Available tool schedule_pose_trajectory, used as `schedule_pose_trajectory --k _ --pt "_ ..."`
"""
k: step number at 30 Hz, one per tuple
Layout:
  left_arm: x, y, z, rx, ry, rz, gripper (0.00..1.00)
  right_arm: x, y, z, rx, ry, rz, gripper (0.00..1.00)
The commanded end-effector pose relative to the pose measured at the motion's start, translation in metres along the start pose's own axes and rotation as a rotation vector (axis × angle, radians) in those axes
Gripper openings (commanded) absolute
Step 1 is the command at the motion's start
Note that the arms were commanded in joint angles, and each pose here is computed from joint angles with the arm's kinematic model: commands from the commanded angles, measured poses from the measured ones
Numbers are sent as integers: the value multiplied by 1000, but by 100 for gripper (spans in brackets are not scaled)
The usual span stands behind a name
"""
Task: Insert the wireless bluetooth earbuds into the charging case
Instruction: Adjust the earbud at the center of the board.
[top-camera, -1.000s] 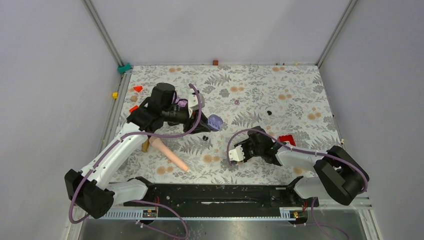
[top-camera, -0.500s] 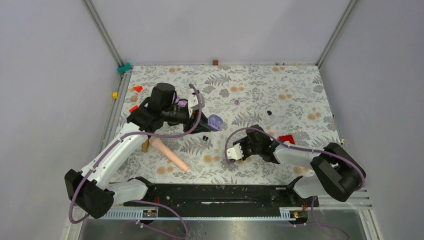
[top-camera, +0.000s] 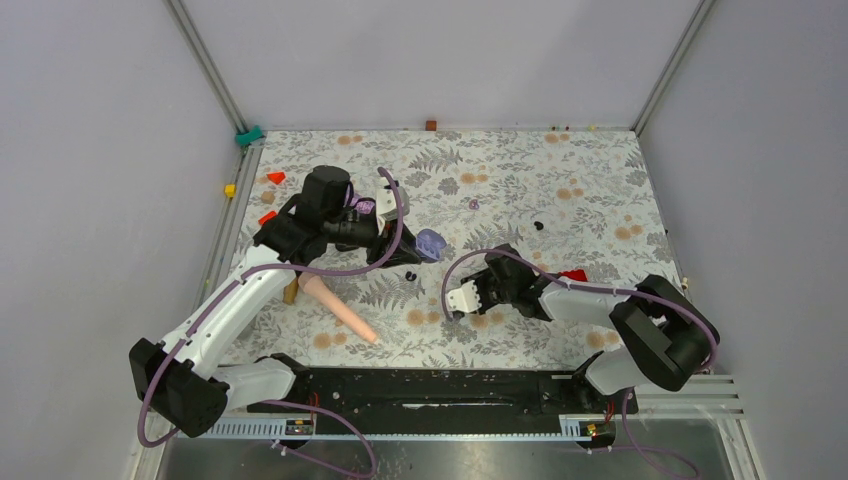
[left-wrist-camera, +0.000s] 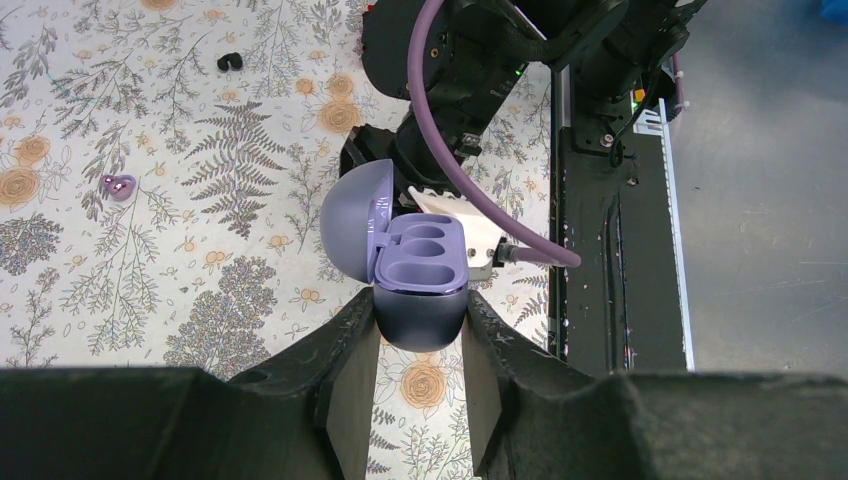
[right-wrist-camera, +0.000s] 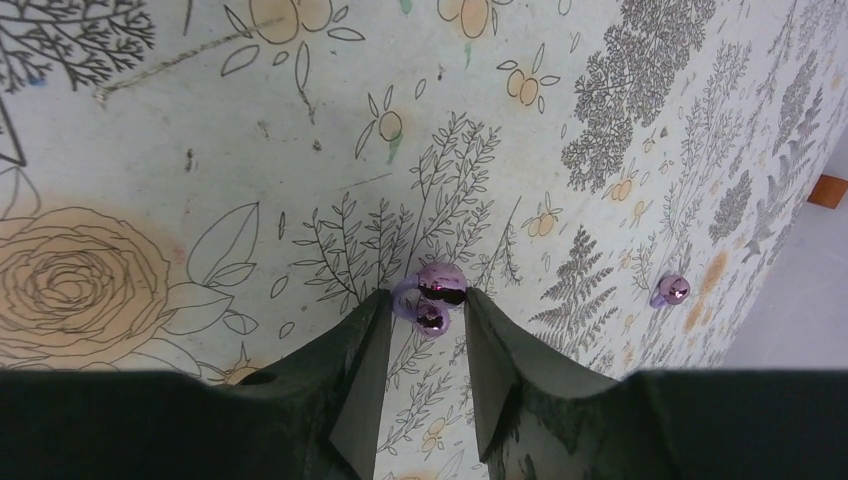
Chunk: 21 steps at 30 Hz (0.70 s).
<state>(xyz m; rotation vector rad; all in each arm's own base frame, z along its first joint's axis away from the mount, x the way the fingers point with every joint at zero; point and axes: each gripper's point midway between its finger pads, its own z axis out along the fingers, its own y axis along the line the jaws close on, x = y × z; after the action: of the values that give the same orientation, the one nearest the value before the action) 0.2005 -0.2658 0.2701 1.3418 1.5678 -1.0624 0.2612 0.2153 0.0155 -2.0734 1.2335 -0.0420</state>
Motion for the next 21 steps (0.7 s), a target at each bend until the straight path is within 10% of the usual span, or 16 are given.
schedule_pose_trajectory --k 1,21 --pt "-26 1 -6 -15 -51 78 3 14 33 4 -112 71 67 40" --pt "-25 0 -5 -14 -51 77 3 17 -18 -2 142 107 211 40"
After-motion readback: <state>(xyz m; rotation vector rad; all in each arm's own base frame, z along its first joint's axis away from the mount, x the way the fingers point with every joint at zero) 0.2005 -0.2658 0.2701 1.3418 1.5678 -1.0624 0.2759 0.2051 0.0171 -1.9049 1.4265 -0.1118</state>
